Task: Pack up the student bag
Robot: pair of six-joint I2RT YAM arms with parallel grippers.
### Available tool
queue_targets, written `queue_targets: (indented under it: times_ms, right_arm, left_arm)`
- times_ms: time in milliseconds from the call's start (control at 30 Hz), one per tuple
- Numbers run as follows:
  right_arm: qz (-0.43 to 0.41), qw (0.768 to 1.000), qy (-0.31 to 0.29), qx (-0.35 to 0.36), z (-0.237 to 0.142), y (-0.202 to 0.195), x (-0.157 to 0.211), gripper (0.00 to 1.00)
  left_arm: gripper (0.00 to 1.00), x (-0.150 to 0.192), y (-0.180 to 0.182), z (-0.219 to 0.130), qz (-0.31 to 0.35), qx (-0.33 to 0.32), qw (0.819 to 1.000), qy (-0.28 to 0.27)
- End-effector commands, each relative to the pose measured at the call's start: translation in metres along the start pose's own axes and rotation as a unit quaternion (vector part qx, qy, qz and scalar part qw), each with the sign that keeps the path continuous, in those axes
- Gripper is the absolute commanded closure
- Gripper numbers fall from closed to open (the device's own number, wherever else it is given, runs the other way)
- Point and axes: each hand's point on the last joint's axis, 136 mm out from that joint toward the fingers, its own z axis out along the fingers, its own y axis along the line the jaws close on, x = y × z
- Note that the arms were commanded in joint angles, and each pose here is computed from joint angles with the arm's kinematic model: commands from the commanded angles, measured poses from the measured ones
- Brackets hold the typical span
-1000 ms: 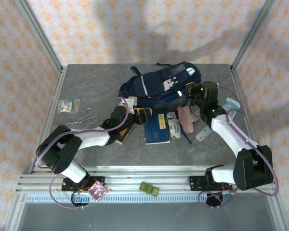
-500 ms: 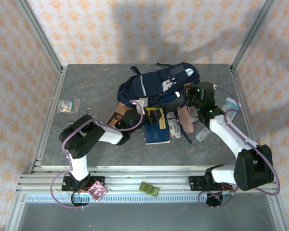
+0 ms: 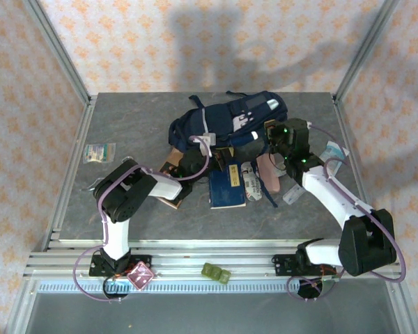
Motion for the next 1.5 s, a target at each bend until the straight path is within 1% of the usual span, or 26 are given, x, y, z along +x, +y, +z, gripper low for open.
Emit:
queue_targets:
  times_ms: [0, 33, 167, 300, 400, 600, 667, 767, 967, 1033, 1100, 1133, 1167, 1267, 1300, 1367, 1467]
  right_arm:
    - [-0.003, 0.998, 0.004, -0.057, -0.008, 0.042, 0.003, 1.00]
    - [-0.003, 0.999, 0.003, -0.055, -0.007, 0.041, 0.002, 1.00]
    - [-0.009, 0.999, -0.006, -0.050, -0.005, 0.040, -0.001, 1.00]
    - [-0.014, 0.999, -0.019, -0.045, -0.002, 0.038, -0.006, 1.00]
    - [-0.016, 0.999, -0.027, -0.036, 0.002, 0.032, -0.012, 1.00]
    - [-0.015, 0.999, -0.036, -0.010, 0.012, 0.007, -0.029, 1.00]
    - [-0.018, 0.999, -0.045, -0.004, 0.014, -0.001, -0.038, 1.00]
    - [-0.023, 0.998, -0.052, 0.018, 0.022, -0.019, -0.051, 1.00]
    - [-0.036, 0.996, -0.037, 0.068, 0.052, -0.059, -0.067, 1.00]
    - [-0.042, 0.995, -0.037, 0.081, 0.063, -0.072, -0.072, 1.00]
    - [-0.049, 0.994, -0.018, 0.092, 0.077, -0.079, -0.072, 1.00]
    - [-0.051, 0.994, -0.008, 0.096, 0.082, -0.081, -0.071, 0.98]
    - [-0.053, 0.993, 0.004, 0.102, 0.088, -0.084, -0.069, 0.93]
    - [-0.057, 0.992, 0.028, 0.108, 0.093, -0.086, -0.062, 0.73]
    - [-0.060, 0.992, 0.031, 0.111, 0.091, -0.086, -0.061, 0.68]
    - [-0.071, 0.990, 0.040, 0.114, 0.086, -0.085, -0.058, 0.62]
    - [-0.094, 0.986, 0.058, 0.129, 0.073, -0.083, -0.051, 0.58]
  left_arm:
    - [1.00, -0.003, 0.010, -0.004, 0.001, -0.010, 1.000, 0.002]
    - [1.00, -0.011, 0.006, -0.010, 0.002, -0.008, 1.000, -0.005]
    - [1.00, -0.005, 0.018, -0.027, 0.002, -0.031, 1.000, 0.002]
    - [1.00, 0.003, 0.033, -0.045, 0.008, -0.063, 0.998, 0.013]
    - [1.00, 0.007, 0.049, -0.058, 0.017, -0.104, 0.994, 0.025]
    - [1.00, 0.005, 0.083, -0.092, 0.044, -0.206, 0.977, 0.045]
    - [1.00, 0.003, 0.089, -0.102, 0.061, -0.237, 0.968, 0.055]
    - [1.00, 0.002, 0.094, -0.114, 0.081, -0.266, 0.958, 0.075]
    - [1.00, 0.001, 0.092, -0.128, 0.115, -0.290, 0.943, 0.119]
    - [1.00, -0.001, 0.089, -0.130, 0.123, -0.288, 0.942, 0.121]
    - [1.00, -0.003, 0.081, -0.128, 0.127, -0.276, 0.945, 0.119]
    - [1.00, -0.004, 0.078, -0.126, 0.129, -0.271, 0.946, 0.119]
    - [1.00, -0.004, 0.075, -0.123, 0.132, -0.264, 0.948, 0.120]
    - [1.00, -0.002, 0.068, -0.118, 0.125, -0.245, 0.954, 0.121]
    - [1.00, 0.001, 0.067, -0.117, 0.122, -0.240, 0.955, 0.125]
    - [0.88, 0.005, 0.067, -0.114, 0.113, -0.234, 0.956, 0.133]
    - [0.73, 0.011, 0.070, -0.110, 0.099, -0.232, 0.958, 0.137]
